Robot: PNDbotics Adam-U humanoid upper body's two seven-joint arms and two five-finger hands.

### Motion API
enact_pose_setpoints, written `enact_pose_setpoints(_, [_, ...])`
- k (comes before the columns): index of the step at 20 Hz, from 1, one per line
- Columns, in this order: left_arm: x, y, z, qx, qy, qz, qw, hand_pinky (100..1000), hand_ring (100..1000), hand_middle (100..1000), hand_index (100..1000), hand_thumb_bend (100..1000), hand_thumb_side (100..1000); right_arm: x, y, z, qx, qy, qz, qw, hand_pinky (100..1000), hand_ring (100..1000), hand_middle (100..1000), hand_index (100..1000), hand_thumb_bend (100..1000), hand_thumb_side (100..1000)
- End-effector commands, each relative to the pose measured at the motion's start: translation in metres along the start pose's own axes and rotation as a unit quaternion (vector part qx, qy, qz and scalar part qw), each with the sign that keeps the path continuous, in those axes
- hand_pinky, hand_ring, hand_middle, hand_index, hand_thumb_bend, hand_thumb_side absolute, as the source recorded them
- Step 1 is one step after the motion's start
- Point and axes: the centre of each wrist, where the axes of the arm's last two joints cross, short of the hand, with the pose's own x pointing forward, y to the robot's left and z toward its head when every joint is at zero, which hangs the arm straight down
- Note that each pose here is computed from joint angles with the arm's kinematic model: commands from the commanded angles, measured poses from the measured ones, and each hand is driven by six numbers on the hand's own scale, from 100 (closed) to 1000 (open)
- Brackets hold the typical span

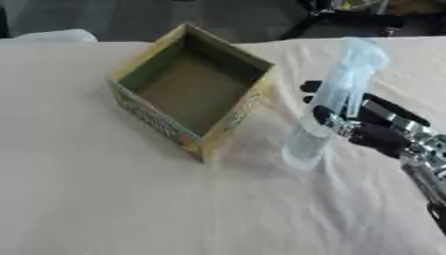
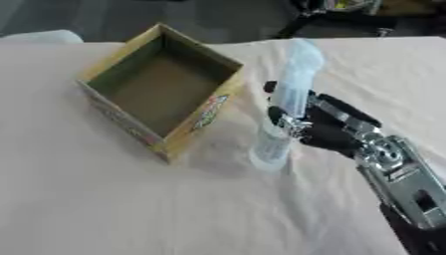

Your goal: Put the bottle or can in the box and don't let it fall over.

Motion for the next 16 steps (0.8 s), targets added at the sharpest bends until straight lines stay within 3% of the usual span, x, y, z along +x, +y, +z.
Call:
enact_pose_setpoints(1, [0.0071,0.0016,-0.0048,-0.009,-0.013,-0.009,1.000,989,1000,997,718,102,756,0.0057,-0.0042,-0.0022,0.005,-0.010,0.001,1.000,1000,1000,1000,1000,100,578])
enact_pose_setpoints(16, [0.0075,0.0006,-0.0060,-0.013,-0.016,-0.007,1.000,989,1000,998,718,100,755,0.0052,0.0002,-0.0096,0.032,-0.020,-0.029,0.999,1000,1000,1000,1000,100,570])
